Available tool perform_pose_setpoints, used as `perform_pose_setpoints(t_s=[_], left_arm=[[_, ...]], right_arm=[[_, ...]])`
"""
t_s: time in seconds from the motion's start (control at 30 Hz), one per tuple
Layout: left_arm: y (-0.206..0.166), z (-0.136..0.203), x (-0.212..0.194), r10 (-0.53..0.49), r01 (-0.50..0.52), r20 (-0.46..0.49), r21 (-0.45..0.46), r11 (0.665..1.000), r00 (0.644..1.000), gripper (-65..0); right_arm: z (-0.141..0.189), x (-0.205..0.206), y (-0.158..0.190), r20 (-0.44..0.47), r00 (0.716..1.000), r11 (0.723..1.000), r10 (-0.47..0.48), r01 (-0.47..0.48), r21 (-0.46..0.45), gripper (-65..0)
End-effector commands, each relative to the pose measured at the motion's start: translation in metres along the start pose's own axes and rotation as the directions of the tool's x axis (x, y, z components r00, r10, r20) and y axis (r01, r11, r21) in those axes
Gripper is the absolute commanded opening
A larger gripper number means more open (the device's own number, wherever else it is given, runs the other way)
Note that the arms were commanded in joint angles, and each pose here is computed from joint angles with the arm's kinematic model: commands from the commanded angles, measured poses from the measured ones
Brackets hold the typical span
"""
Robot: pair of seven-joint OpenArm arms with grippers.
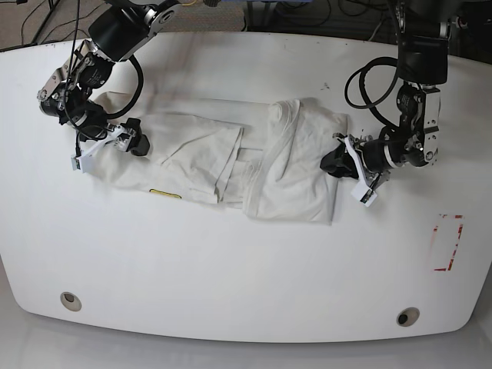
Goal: Layout the t-shirt on the table in an organized manner, then fold the t-shirt properly
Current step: 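Move the right gripper to the shirt end and grasp it, then fold the grasped end with the right gripper toward the left gripper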
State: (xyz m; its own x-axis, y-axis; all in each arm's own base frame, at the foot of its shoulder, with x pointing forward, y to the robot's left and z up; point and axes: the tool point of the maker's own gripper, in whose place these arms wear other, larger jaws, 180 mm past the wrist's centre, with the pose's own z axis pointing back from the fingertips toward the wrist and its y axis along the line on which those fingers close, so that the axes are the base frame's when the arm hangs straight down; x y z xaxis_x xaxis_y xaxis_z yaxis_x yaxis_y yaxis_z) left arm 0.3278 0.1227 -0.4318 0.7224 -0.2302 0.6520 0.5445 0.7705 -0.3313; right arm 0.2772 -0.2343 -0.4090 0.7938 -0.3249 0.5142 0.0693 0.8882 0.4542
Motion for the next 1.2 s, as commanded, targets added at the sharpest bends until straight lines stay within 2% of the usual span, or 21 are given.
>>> perform_pose_setpoints(t_s=[0.0,0.27,0.3,0.47,0.6,0.7,0.8,0.97,1.03,1.1,1.17], left_arm=[[0.009,0.001,-0.043,-0.014,0.027,-0.201,0.058,0.998,0.979,-51.7],[0.01,0.001,-0.043,-0.017,0.03,-0.203,0.059,0.998,0.979,-51.7],[0.01,0.001,-0.043,-0.017,0.03,-0.203,0.059,0.998,0.979,-51.7],[0.01,0.001,-0.043,-0.018,0.031,-0.205,0.061,0.998,0.979,-51.7],[0.011,0.001,-0.044,-0.012,0.026,-0.208,0.065,0.998,0.978,-51.7],[0.011,0.001,-0.045,-0.008,0.022,-0.209,0.066,0.998,0.978,-51.7],[0.008,-0.002,-0.045,-0.019,0.032,-0.218,0.057,0.998,0.976,-51.7],[-0.001,-0.008,-0.049,-0.049,0.058,-0.243,0.03,0.998,0.969,-51.7],[-0.009,-0.013,-0.047,-0.052,0.057,-0.236,0.014,0.998,0.97,-51.7],[-0.013,-0.016,-0.046,-0.05,0.053,-0.232,0.007,0.999,0.971,-51.7],[-0.013,-0.016,-0.047,-0.049,0.052,-0.234,0.007,0.999,0.971,-51.7]], right_arm=[[-0.001,0.008,0.002,0.014,1.0,1.0,0.009,-0.009,0.003,-25.0],[-0.012,0.016,0.006,0.003,0.998,0.997,0.07,-0.07,0.027,-62.1],[-0.012,0.016,0.007,0.006,0.997,0.997,0.075,-0.075,0.026,-64.4],[-0.008,0.024,0.009,0.027,0.995,0.995,0.101,-0.101,0.017,-65.0],[0.0,0.038,0.021,0.064,0.985,0.987,0.16,-0.161,0.007,-65.0],[0.005,0.05,0.035,0.084,0.97,0.973,0.229,-0.23,0.004,-65.0],[0.011,0.058,0.054,0.101,0.942,0.947,0.319,-0.321,-0.002,-65.0],[0.017,0.071,0.102,0.141,0.864,0.871,0.484,-0.49,0.012,-65.0],[0.02,0.072,0.128,0.161,0.815,0.823,0.556,-0.567,0.031,-65.0],[0.019,0.071,0.152,0.18,0.779,0.784,0.6,-0.617,0.059,-65.0],[0.017,0.067,0.17,0.197,0.759,0.759,0.621,-0.645,0.089,-65.0]])
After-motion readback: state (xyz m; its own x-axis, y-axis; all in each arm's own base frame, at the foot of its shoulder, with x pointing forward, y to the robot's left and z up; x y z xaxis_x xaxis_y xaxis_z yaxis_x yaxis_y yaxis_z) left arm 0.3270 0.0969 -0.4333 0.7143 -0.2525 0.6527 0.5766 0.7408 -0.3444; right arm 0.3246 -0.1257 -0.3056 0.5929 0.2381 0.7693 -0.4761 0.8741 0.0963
